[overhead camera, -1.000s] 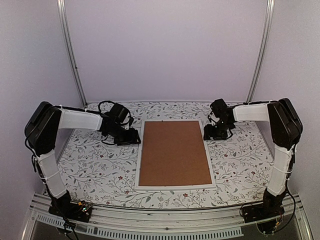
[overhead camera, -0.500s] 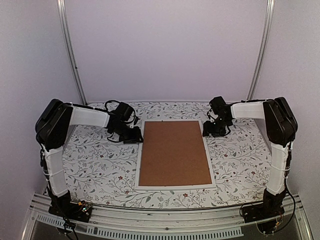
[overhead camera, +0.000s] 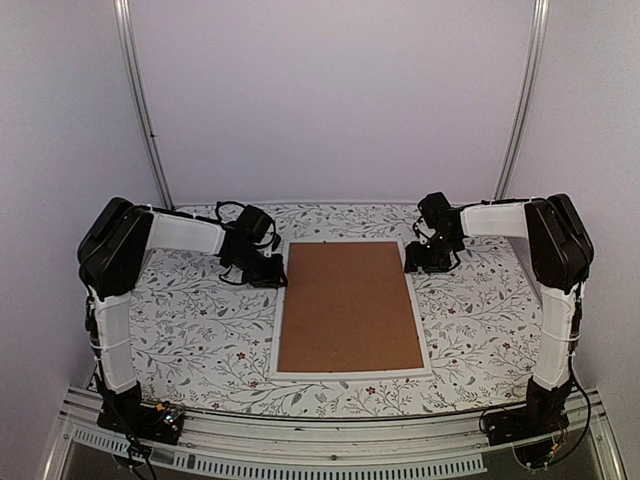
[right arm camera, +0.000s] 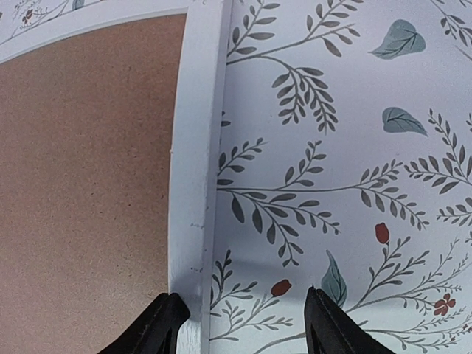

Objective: Put the photo into the frame
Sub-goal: Press the fastener onto the backboard.

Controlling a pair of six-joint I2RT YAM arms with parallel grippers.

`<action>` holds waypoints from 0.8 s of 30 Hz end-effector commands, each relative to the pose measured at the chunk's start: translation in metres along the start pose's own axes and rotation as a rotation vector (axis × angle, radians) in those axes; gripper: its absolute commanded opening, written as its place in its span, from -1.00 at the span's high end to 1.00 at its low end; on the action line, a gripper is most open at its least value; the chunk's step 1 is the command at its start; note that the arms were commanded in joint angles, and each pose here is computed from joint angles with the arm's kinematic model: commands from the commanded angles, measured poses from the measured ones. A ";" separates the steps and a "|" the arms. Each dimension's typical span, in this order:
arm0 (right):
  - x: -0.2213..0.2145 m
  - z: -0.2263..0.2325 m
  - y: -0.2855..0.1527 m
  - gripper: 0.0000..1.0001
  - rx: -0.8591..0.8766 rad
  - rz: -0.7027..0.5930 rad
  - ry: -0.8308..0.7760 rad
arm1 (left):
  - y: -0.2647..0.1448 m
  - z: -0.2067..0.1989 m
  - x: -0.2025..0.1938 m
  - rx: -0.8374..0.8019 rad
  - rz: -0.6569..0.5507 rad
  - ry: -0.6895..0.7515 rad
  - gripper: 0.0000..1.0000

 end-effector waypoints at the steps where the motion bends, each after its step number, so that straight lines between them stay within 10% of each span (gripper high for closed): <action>1: -0.001 -0.007 0.009 -0.22 -0.031 0.017 -0.001 | 0.008 0.000 -0.005 0.050 0.008 0.025 0.50; 24: -0.014 -0.010 0.016 -0.16 -0.079 0.061 -0.007 | 0.017 -0.008 -0.016 0.061 0.001 -0.003 0.91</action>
Point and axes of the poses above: each gripper's point midway between its finger pads, its own y axis out along the fingers, its own z axis along the line the jaws close on, x = y × z, the point moved 1 cm from there along -y, back along the fingers, and after that the axes turned 13 degrees about -y, right-handed, at the moved point
